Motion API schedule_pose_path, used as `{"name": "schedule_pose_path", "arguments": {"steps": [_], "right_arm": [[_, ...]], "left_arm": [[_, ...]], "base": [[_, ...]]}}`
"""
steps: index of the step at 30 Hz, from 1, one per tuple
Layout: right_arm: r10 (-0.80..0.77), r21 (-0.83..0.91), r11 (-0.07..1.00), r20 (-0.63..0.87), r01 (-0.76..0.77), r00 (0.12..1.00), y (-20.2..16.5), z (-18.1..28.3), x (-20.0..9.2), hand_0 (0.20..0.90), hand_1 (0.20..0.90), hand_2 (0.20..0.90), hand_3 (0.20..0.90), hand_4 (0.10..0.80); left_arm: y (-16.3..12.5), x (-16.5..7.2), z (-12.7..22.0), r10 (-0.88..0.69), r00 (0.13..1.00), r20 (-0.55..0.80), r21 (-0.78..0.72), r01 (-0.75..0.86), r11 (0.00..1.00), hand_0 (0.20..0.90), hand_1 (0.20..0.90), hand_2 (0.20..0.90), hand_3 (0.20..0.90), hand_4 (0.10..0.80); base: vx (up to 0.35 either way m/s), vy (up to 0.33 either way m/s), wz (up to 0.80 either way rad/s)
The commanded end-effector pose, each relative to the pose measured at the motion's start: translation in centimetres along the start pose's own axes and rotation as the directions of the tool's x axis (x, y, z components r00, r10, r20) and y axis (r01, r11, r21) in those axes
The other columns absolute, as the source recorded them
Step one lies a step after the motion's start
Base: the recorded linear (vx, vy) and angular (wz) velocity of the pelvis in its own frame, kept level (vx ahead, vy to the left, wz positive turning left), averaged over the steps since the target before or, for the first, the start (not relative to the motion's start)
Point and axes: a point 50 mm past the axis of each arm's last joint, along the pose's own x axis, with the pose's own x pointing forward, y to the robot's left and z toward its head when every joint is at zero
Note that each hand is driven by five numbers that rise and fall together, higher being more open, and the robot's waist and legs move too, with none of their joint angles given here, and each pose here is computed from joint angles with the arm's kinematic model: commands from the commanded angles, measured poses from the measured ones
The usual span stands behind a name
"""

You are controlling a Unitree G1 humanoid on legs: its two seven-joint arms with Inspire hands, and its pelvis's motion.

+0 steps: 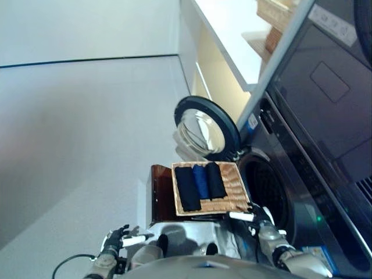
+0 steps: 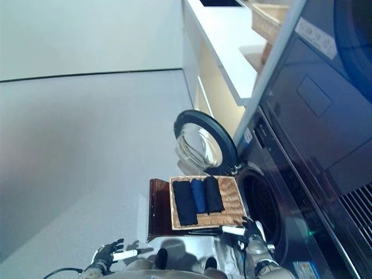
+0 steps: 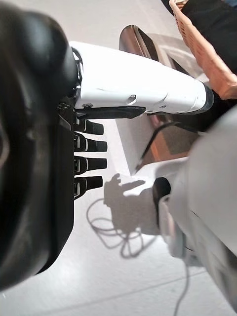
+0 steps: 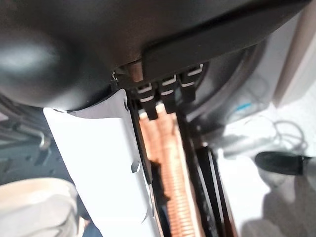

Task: Pick up the clothes and place them into the washing machine

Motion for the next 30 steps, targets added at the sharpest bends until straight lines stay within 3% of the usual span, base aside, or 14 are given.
{"name": "schedule_pose_path", "arguments": {"steps": [1,4,10,17,23,30], "right_arm": [[-0.089,0.004,0.996,0.157,0.09,0.983,-2.9,4.4,0.8,0.9,0.9,0.9,0.9,0.8],[-0.121,-0.013,0.992,0.177,0.125,0.977,-3.9,5.3,0.9,0.9,0.9,0.9,0.9,0.8],[-0.204,0.003,0.977,0.316,0.214,0.927,-5.9,11.2,0.9,0.9,0.9,0.9,0.9,0.8],[-0.319,0.106,0.946,0.483,0.307,0.816,-7.9,20.0,-0.7,0.9,0.9,0.9,0.9,0.8],[-0.44,0.182,0.894,0.532,0.409,0.723,-11.4,24.3,-2.5,0.9,0.9,0.9,0.9,0.8],[-0.551,0.215,0.825,0.507,0.522,0.663,-15.1,26.2,-4.0,0.9,0.9,0.9,0.9,0.8]], "left_arm": [[1.1,0.1,1.0,0.039,0.998,0.058,-0.007,-0.039,0.999,0.9,0.9,0.9,0.9,0.8],[0.7,0.1,1.3,0.032,0.996,0.082,-0.025,-0.03,0.999,0.9,0.9,0.9,0.9,0.8],[-0.6,0.2,6.5,-0.01,0.952,0.305,-0.103,0.044,0.994,0.9,0.9,0.9,0.9,0.8],[-0.3,-2.6,14.6,0.067,0.759,0.647,-0.262,0.139,0.955,0.9,0.9,0.9,0.9,0.8],[0.6,-4.6,18.6,0.148,0.628,0.764,-0.333,0.187,0.924,0.9,0.9,0.9,0.9,0.8],[1.0,-5.3,19.1,0.192,0.604,0.773,-0.376,0.194,0.906,0.9,0.9,0.9,0.9,0.8]], "base": [[0.093,-0.038,-0.02],[-0.01,-0.026,0.23],[-0.197,-0.053,0.19],[-0.126,0.002,0.04],[-0.028,0.026,-0.07],[0.03,0.033,0.06]]}}
